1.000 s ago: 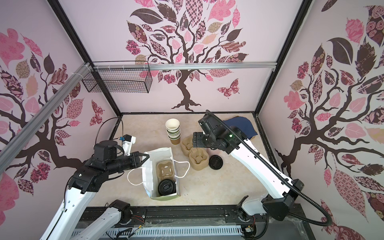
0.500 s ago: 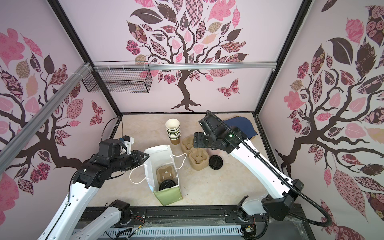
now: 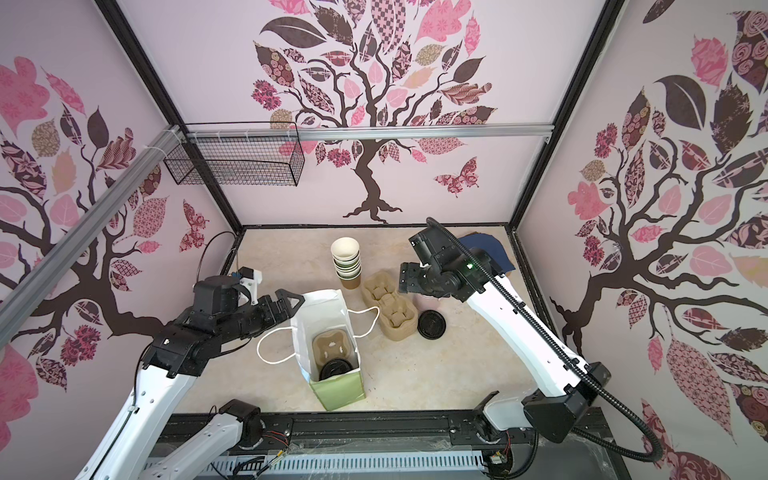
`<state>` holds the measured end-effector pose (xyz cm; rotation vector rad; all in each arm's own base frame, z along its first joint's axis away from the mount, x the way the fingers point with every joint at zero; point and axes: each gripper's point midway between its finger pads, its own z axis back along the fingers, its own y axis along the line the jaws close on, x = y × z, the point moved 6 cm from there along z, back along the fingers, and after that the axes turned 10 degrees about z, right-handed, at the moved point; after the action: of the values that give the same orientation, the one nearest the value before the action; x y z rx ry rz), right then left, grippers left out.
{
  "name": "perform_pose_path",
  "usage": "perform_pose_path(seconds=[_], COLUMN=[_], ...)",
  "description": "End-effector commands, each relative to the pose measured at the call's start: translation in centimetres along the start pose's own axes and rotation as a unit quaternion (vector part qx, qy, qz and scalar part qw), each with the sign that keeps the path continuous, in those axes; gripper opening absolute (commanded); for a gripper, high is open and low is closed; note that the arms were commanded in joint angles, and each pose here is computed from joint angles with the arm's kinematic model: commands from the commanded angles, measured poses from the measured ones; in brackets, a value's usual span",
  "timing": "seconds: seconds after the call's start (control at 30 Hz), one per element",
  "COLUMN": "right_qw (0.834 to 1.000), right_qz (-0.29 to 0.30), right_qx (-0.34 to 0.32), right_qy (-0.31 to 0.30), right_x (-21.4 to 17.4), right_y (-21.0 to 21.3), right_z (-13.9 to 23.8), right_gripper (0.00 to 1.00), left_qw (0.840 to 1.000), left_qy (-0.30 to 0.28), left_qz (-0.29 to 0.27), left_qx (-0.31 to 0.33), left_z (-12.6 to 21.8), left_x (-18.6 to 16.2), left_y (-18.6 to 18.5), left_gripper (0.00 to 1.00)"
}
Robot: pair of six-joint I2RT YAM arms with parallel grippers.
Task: Pack the takeout coffee
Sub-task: 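Open and withdraw the left gripper while the right moves toward the straws, then pull a green-wrapped straw up out of the pink cup with the right gripper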
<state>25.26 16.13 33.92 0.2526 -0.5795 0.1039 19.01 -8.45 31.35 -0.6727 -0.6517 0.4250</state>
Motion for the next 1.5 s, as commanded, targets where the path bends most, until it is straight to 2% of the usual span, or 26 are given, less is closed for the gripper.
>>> perform_pose_path(seconds=[0.0, 0.1, 0.2, 0.3, 0.37, 0.43, 0.53, 0.67, 0.8, 0.87, 0.97, 1.1, 1.17, 1.37, 1.47], right_qw=[0.999, 0.998, 0.993, 0.979, 0.97, 0.97, 0.979, 0.986, 0.979, 0.977, 0.978, 0.976, 0.974, 0.975, 0.974], right_qz=[-0.022, -0.051, -0.109, -0.199, -0.24, -0.237, -0.185, -0.068, 0.076, 0.064, 0.001, -0.099, -0.124, -0.127, -0.127], right_qx=[0.009, -0.004, -0.025, -0.029, -0.022, 0.0, 0.057, 0.12, 0.133, 0.138, 0.163, 0.171, 0.173, 0.182, 0.186], right_qy=[-0.023, -0.029, -0.032, -0.037, -0.043, -0.053, -0.06, -0.092, -0.137, -0.147, -0.127, -0.095, -0.079, -0.028, -0.022], right_x=[0.4, 0.5, -0.1, -1.4, -2.3, -2.3, -1.8, -0.8, 0.6, 2.0, 3.6, 3.4, 3.3, 2.9, 2.9], right_y=[-1.0, -2.7, -5.9, -10.1, -11.7, -11.7, -10.8, -9.4, -7.3, -7.1, -6.5, -6.4, -6.3, -5.0, -4.9], right_z=[2.8, 3.2, 2.8, 1.4, 0.5, -0.3, -1.9, -3.3, -3.8, -4.0, -4.5, -6.2, -7.0, -9.3, -10.1], right_gripper=[0.81, 0.81, 0.81, 0.81, 0.8, 0.79, 0.78, 0.74, 0.71, 0.66, 0.62, 0.58, 0.57, 0.59, 0.59], left_qw=[0.995, 0.982, 0.949, 0.913, 0.905, 0.905, 0.904, 0.906, 0.909, 0.91, 0.913, 0.918, 0.92, 0.926, 0.928], left_qy=[-0.091, -0.189, -0.295, -0.348, -0.357, -0.359, -0.355, -0.35, -0.346, -0.344, -0.34, -0.329, -0.324, -0.309, -0.306], left_qz=[-0.005, 0.021, 0.066, 0.132, 0.155, 0.167, 0.174, 0.169, 0.164, 0.163, 0.16, 0.164, 0.166, 0.16, 0.158], left_qx=[-0.028, 0.013, 0.085, 0.167, 0.171, 0.159, 0.161, 0.169, 0.163, 0.161, 0.158, 0.151, 0.145, 0.146, 0.14], left_z=[3.3, 6.2, 9.0, 10.1, 9.8, 9.4, 9.1, 8.9, 8.9, 8.9, 8.9, 8.8, 8.8, 8.4, 8.3], left_x=[2.6, 4.4, 5.1, 4.2, 3.5, 3.0, 2.4, 2.1, 2.1, 2.1, 2.1, 1.8, 1.7, 1.6, 1.7], left_y=[-2.3, -1.7, 1.1, 5.1, 6.3, 6.9, 7.7, 8.0, 7.8, 7.8, 7.6, 7.5, 7.4, 7.3, 7.0], left_gripper=[0.98, 0.98, 0.97, 0.95, 0.94, 0.93, 0.93, 0.93, 0.93, 0.93, 0.93, 0.93, 0.93, 0.92, 0.92])
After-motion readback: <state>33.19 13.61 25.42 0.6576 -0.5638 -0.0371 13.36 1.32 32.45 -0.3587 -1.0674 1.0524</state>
